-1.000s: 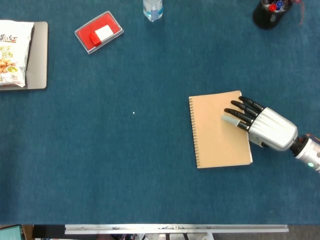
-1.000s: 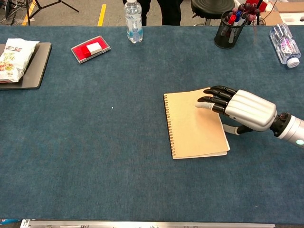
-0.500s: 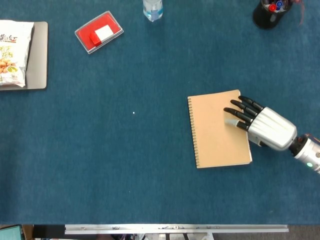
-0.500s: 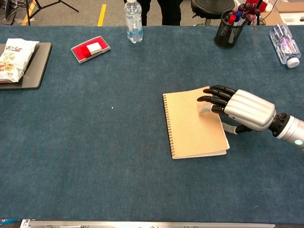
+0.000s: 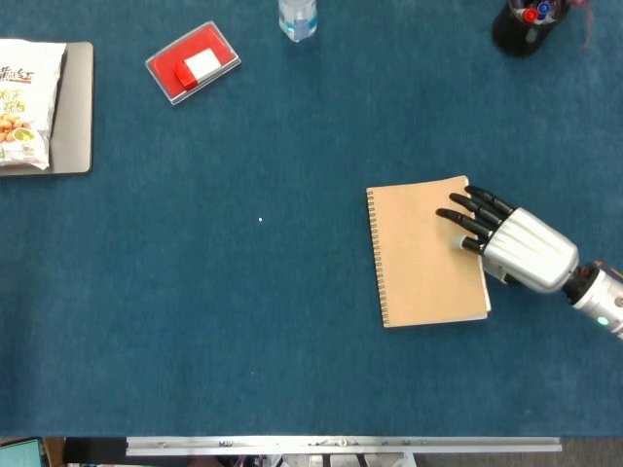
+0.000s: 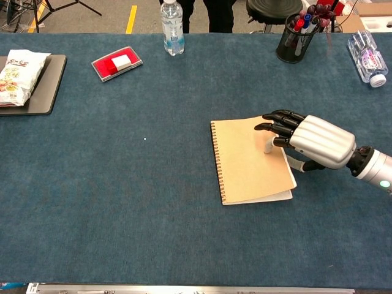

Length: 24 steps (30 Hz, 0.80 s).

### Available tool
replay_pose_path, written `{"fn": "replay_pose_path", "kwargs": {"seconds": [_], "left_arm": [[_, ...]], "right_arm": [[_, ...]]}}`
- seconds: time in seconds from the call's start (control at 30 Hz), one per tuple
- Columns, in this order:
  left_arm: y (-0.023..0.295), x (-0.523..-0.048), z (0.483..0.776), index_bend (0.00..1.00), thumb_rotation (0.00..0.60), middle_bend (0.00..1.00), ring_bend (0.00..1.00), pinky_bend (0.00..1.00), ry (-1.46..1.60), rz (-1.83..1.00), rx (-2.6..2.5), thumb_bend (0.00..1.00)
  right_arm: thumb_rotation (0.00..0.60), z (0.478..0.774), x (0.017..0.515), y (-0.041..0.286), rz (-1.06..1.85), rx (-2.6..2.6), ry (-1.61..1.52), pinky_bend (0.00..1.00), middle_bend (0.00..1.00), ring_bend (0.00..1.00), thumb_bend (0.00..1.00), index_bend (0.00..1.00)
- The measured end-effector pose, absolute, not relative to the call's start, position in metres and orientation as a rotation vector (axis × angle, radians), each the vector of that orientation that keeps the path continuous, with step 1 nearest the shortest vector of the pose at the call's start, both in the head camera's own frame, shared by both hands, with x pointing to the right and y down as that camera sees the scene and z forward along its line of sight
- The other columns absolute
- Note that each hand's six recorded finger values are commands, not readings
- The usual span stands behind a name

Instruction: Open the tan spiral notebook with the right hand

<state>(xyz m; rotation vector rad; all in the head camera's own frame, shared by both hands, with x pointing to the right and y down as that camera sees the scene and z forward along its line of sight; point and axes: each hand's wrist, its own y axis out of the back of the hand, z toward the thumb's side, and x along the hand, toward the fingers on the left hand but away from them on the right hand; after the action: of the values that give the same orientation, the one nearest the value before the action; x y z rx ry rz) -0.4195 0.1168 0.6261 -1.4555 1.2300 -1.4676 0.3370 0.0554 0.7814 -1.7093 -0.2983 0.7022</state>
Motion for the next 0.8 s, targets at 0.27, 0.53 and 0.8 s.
{"fn": "replay_pose_path", "kwargs": {"seconds": [0.27,0.53,0.8], "left_arm": [[0.115,-0.420,0.626,0.47,0.600,0.44,0.32,0.46,1.231,-1.467,-1.455,0.11],[0.117,-0.420,0.626,0.47,0.600,0.44,0.32,0.46,1.229,-1.469,-1.454,0.11],[0.116,-0.420,0.626,0.47,0.600,0.44,0.32,0.46,1.230,-1.470,-1.452,0.11]], "right_arm": [[0.600,0.780,0.340,0.054,0.709,-1.705,-0.309,0.10,0.18,0.04,0.51,0.49],[0.600,0.773,0.348,0.055,0.702,-1.693,-0.318,0.10,0.19,0.04,0.52,0.56],[0.600,0.756,0.364,0.061,0.687,-1.663,-0.311,0.10,0.20,0.04,0.52,0.59]]}}
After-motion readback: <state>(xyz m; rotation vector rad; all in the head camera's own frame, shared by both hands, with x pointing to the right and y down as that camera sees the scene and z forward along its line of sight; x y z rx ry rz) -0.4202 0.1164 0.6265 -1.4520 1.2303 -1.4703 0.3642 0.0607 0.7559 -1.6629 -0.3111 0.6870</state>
